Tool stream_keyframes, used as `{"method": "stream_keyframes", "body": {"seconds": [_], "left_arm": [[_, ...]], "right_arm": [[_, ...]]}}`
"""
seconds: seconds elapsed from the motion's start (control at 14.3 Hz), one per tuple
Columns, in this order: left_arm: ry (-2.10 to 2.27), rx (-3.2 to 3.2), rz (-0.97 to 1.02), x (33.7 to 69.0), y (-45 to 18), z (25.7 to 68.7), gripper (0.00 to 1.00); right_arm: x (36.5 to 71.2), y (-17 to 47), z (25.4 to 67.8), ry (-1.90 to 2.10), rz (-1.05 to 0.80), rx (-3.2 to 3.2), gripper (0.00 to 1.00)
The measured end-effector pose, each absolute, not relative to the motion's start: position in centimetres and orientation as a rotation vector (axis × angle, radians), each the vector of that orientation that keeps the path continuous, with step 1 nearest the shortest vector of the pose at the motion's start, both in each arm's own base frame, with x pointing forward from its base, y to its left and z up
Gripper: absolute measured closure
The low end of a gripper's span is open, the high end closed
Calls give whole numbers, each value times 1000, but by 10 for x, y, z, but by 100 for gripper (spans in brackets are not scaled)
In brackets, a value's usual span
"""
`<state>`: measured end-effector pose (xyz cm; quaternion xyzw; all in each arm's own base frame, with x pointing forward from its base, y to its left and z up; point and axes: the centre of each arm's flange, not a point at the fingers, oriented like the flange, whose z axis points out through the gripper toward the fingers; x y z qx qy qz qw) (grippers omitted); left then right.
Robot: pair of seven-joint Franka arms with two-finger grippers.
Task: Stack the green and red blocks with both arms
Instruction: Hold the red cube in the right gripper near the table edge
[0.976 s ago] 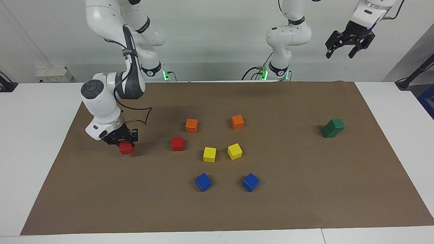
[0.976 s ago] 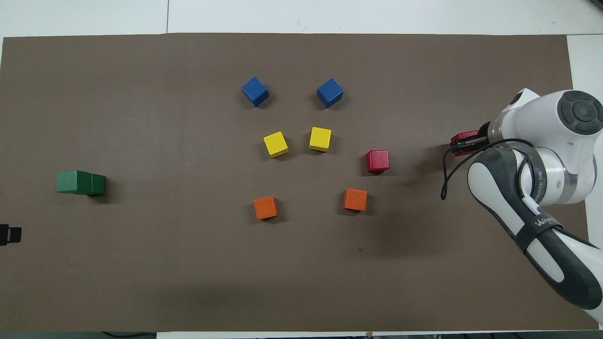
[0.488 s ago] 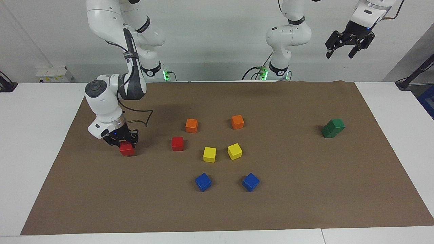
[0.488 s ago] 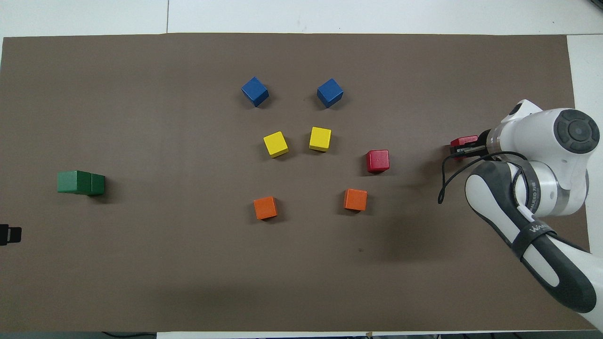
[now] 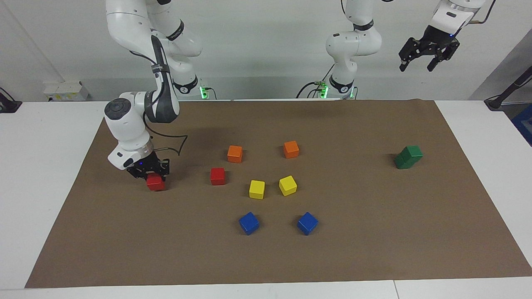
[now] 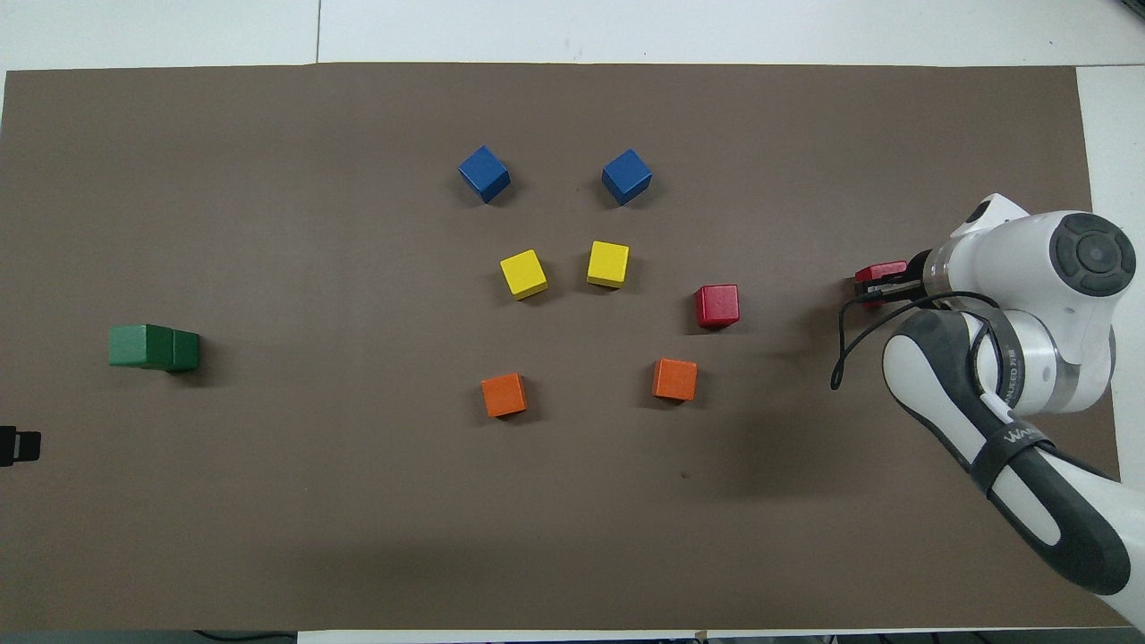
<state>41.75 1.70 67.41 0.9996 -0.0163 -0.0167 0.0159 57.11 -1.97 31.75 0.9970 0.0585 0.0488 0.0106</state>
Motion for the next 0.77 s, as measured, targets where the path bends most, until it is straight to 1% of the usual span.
{"method": "stream_keyframes", "body": {"seconds": [0.28, 0.63, 0.7, 0.77], "left_arm": [[-51, 3109, -52, 418, 17, 674, 0], [-51, 3109, -52, 418, 17, 674, 0], [-51, 3109, -52, 418, 17, 674, 0], [-51, 3109, -52, 418, 17, 674, 0]], "right_arm": [[571, -22, 301, 175, 185, 3115, 45], [571, -23, 301, 174, 188, 3115, 44], [571, -23, 301, 173, 188, 3115, 42], [571, -23, 301, 173, 187, 3115, 34]]}}
